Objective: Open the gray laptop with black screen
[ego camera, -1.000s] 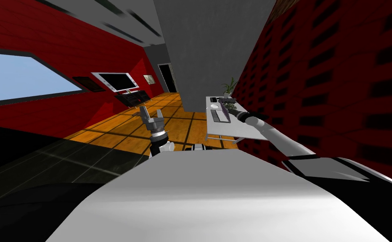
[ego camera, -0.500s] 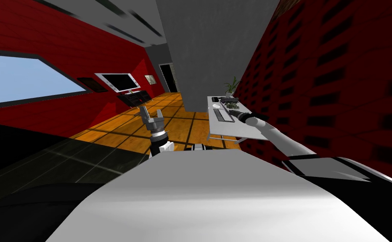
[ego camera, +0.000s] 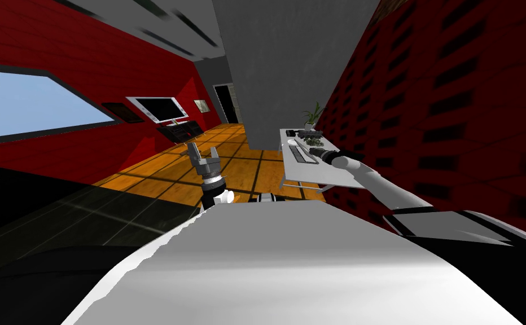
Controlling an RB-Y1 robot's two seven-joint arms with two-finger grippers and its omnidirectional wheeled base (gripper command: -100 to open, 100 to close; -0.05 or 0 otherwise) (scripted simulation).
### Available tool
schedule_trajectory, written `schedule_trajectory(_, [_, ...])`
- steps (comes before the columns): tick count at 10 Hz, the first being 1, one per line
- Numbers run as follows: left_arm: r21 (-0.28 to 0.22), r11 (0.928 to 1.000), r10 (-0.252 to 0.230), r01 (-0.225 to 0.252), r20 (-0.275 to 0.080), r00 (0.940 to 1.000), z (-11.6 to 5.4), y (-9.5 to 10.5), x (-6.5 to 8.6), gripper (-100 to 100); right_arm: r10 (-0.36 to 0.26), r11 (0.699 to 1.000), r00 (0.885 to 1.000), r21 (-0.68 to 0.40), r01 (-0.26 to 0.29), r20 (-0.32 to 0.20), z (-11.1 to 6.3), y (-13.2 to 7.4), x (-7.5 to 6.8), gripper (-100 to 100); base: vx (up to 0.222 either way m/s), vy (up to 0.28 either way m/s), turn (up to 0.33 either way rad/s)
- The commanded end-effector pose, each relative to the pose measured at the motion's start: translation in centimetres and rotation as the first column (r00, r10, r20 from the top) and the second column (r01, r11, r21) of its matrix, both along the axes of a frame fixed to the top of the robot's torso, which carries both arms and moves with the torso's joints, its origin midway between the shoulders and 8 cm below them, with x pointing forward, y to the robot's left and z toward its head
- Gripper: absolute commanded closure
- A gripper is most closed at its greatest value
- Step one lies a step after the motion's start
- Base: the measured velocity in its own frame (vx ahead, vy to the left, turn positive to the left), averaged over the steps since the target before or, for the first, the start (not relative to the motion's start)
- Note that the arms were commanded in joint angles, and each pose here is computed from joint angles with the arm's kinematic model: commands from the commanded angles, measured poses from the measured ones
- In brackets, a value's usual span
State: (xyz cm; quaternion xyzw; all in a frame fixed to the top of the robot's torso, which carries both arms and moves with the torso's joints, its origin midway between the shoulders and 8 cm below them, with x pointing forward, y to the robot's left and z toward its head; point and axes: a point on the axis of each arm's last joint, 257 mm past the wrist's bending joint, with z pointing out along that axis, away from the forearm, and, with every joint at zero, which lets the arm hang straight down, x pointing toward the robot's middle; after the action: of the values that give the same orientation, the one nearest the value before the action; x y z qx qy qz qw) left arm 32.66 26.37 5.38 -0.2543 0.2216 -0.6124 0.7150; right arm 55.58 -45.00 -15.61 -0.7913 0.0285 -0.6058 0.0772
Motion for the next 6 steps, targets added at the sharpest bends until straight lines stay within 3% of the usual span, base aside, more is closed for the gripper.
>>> schedule_trajectory(1, [0.000,1.0000,0.000,0.000,0.000,1.0000,0.0,0.0,0.0,0,0.013,1.000,1.000,0.000,-0.013,0.001,2.1,-0.2,0.1,-100,0.028,0.030,-0.043])
schedule_trajectory(4, [0.000,1.0000,0.000,0.000,0.000,1.0000,0.0,0.0,0.0,0,0.028,1.000,1.000,-0.001,-0.028,-0.001,4.3,-0.3,0.0,-100,0.017,0.041,-0.048])
schedule_trajectory(5, [0.000,1.0000,0.000,0.000,0.000,1.0000,0.0,0.0,0.0,0,0.025,1.000,1.000,-0.002,-0.025,0.000,3.8,-0.2,0.1,-100,0.007,0.016,-0.005])
schedule_trajectory(6, [0.000,1.0000,0.000,0.000,0.000,1.0000,0.0,0.0,0.0,0,0.026,1.000,1.000,-0.001,-0.026,-0.001,3.9,-0.2,0.1,0,0.000,0.000,0.000])
